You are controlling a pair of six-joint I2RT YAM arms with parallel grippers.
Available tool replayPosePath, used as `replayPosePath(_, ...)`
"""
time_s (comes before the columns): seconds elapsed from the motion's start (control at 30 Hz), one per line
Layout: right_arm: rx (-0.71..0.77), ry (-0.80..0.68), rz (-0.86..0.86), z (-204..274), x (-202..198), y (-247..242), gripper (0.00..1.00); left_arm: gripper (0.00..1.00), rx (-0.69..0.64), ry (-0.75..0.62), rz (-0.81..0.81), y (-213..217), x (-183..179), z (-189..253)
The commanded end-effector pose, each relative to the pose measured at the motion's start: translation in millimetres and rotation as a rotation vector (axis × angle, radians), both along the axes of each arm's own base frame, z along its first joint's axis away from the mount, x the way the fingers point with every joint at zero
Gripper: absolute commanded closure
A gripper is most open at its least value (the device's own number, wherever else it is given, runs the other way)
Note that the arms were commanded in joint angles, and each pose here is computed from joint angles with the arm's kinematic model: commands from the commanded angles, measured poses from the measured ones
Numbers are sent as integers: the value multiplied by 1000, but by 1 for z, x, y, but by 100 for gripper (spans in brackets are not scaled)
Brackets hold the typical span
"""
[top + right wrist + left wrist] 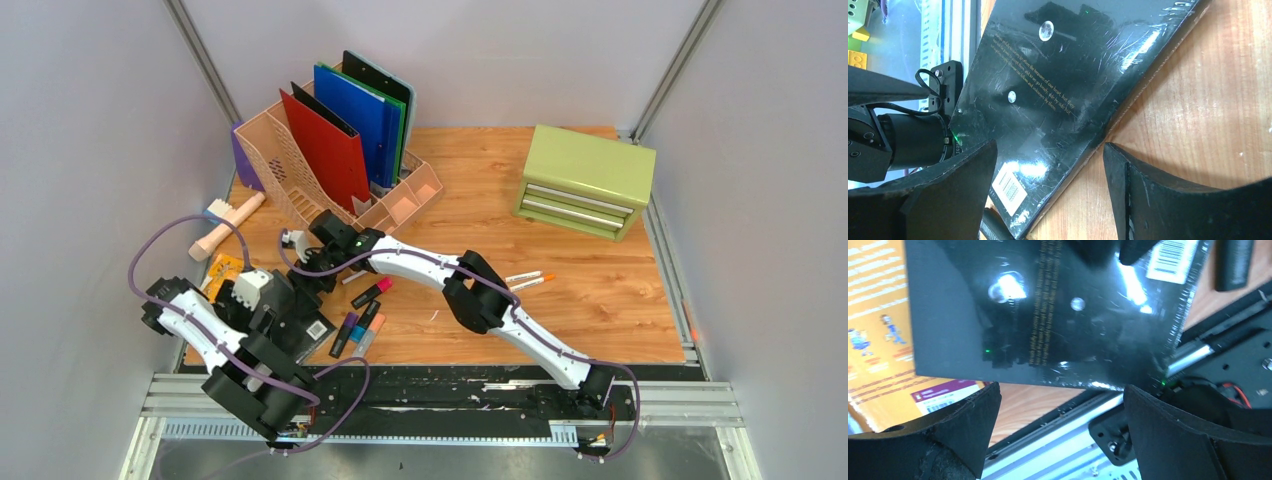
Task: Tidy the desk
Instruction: Pick up the notebook from the corner of the board.
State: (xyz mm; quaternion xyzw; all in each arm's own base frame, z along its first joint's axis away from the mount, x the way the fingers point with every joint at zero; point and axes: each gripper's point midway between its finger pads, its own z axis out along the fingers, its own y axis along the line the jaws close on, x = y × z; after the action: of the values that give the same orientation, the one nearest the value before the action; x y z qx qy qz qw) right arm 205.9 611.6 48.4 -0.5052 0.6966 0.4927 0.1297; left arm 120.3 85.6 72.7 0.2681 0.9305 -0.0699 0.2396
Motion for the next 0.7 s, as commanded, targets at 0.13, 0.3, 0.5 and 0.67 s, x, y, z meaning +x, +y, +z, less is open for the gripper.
replayPosePath(0.13, 25, -44, 3, 25, 1, 0, 20, 0, -107, 169, -104, -18, -33, -1)
replayPosePath(0.3, 32, -48, 0, 28, 4, 1, 20, 0, -92, 242, -83, -8, -41, -14)
replayPosePath(0.5, 37, -48, -3, 28, 6, 3, 19, 0, -57, 286, -63, 4, -46, -26)
replayPosePath(0.67, 42, -38, 5, 27, 4, 5, 18, 0, -44, 270, -38, 11, -39, -39)
